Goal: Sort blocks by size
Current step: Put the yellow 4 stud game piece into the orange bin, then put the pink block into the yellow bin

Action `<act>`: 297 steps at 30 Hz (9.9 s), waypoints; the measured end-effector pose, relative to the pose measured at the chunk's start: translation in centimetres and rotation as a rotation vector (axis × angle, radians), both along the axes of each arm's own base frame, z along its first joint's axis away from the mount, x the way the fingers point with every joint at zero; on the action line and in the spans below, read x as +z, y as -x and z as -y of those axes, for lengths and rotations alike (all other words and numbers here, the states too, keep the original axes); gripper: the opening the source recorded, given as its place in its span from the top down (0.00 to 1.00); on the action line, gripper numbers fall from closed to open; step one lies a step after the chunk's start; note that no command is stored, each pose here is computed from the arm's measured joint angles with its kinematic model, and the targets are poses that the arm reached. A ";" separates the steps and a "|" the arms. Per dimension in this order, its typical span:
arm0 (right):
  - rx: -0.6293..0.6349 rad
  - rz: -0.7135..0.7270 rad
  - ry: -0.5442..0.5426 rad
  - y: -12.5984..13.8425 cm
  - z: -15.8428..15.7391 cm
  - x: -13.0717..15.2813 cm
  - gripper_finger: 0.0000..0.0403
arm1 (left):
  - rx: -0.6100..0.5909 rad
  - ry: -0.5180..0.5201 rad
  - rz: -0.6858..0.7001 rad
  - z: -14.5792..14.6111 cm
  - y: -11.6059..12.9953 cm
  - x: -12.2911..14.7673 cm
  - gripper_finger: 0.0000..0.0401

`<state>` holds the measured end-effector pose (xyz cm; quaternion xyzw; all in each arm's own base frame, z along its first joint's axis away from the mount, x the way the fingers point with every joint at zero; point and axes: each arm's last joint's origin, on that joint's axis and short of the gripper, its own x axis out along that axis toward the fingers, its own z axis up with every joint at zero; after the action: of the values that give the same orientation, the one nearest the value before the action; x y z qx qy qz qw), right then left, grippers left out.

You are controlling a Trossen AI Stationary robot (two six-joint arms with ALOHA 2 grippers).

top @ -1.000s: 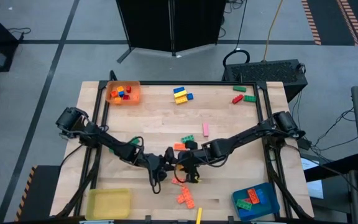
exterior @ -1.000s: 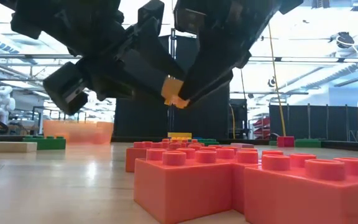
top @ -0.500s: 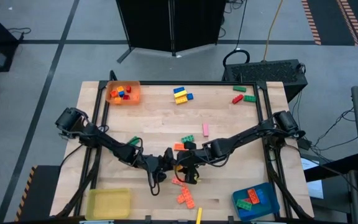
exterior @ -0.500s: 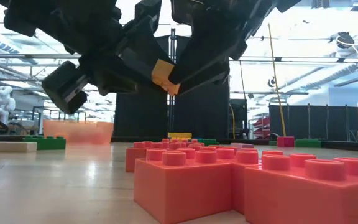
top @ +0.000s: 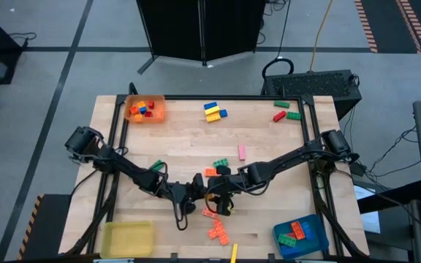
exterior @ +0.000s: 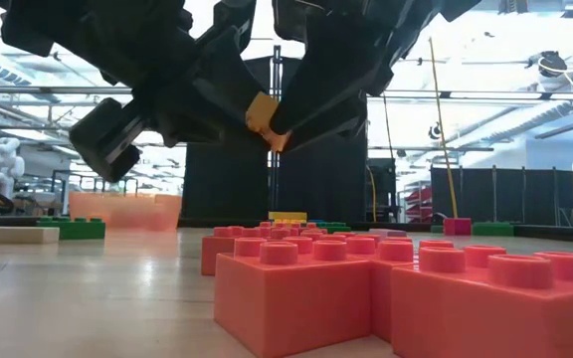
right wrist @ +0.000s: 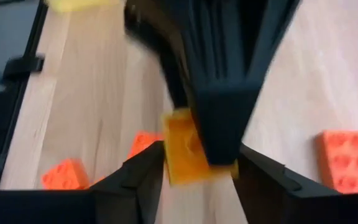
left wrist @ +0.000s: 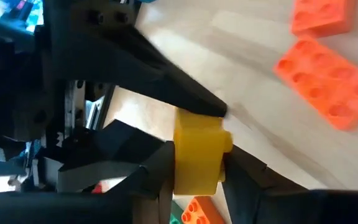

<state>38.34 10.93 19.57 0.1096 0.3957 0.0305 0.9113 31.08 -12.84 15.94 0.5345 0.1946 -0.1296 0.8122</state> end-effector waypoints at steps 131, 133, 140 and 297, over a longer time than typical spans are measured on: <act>-0.551 -0.259 0.408 8.5 7.7 2.3 0.39 | 1.054 0.925 -0.108 -29.0 9.1 4.8 0.50; -0.558 -0.287 0.414 8.8 7.8 2.2 0.39 | 1.016 0.920 -0.126 -28.1 8.5 4.8 0.50; -0.524 -0.350 0.371 9.4 7.0 1.9 0.39 | 0.853 0.921 -0.220 -24.4 6.5 4.7 0.50; -0.005 -0.671 0.709 7.3 10.4 -3.6 0.52 | 0.690 0.798 -0.238 -12.9 4.5 2.6 0.50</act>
<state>31.00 0.54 15.96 -0.2027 0.6534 -0.1454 0.7147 26.61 0.10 18.56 0.0711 0.3851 0.0213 0.9199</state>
